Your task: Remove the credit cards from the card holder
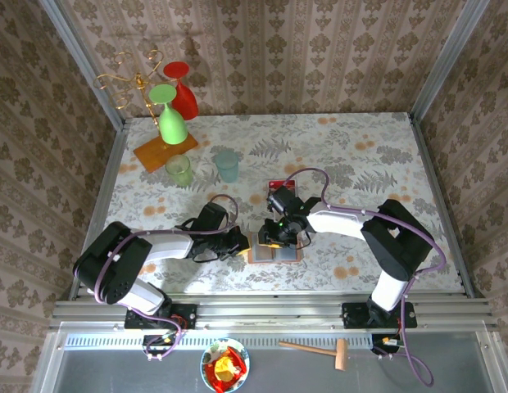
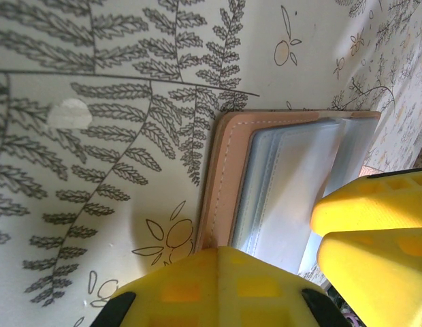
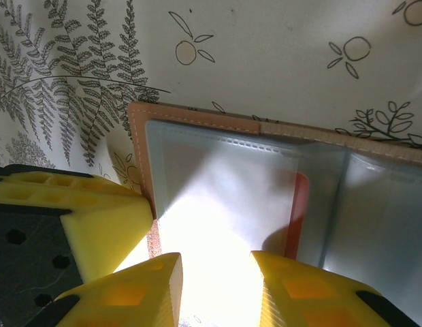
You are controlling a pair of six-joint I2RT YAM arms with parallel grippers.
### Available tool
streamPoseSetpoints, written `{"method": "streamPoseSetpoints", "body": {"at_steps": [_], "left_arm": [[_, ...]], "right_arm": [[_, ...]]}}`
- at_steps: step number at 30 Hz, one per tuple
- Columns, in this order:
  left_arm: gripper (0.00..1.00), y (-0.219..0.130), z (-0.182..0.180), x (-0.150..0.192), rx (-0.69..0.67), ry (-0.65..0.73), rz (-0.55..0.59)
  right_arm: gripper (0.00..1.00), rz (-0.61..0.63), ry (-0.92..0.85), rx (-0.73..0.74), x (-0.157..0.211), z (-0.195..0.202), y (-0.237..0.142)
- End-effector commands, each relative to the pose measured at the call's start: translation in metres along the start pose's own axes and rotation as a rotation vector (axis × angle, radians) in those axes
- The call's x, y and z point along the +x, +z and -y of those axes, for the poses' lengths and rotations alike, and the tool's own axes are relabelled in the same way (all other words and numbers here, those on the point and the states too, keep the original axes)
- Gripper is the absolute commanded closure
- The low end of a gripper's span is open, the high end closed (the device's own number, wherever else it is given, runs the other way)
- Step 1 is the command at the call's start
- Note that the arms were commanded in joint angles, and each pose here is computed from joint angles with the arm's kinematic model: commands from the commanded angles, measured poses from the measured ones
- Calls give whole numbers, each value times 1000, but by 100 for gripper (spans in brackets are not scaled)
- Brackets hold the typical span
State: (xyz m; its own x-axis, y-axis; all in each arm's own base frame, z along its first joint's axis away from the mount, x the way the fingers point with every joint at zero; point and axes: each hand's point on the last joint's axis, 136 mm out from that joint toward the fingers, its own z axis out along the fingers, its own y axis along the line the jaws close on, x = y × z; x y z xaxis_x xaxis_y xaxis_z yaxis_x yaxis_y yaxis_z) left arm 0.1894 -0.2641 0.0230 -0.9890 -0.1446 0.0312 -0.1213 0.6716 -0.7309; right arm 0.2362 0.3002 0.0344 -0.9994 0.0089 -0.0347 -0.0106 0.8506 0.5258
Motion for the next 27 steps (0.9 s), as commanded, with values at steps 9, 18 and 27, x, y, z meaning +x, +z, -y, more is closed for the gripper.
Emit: {"method": "streamPoseSetpoints", "body": {"at_steps": [9,18,27], "left_arm": [[94,3,-13,4,-41,-24,-20],[93,3,-13,4,-44,-27,-21],[93,4,-11,3,-45,-23,-27]], "right_arm": [[66,-22,1,98,9,19,1],[66,-4,-6,99,6,17,-6],[66,12,1,92,5,19,-11]]}}
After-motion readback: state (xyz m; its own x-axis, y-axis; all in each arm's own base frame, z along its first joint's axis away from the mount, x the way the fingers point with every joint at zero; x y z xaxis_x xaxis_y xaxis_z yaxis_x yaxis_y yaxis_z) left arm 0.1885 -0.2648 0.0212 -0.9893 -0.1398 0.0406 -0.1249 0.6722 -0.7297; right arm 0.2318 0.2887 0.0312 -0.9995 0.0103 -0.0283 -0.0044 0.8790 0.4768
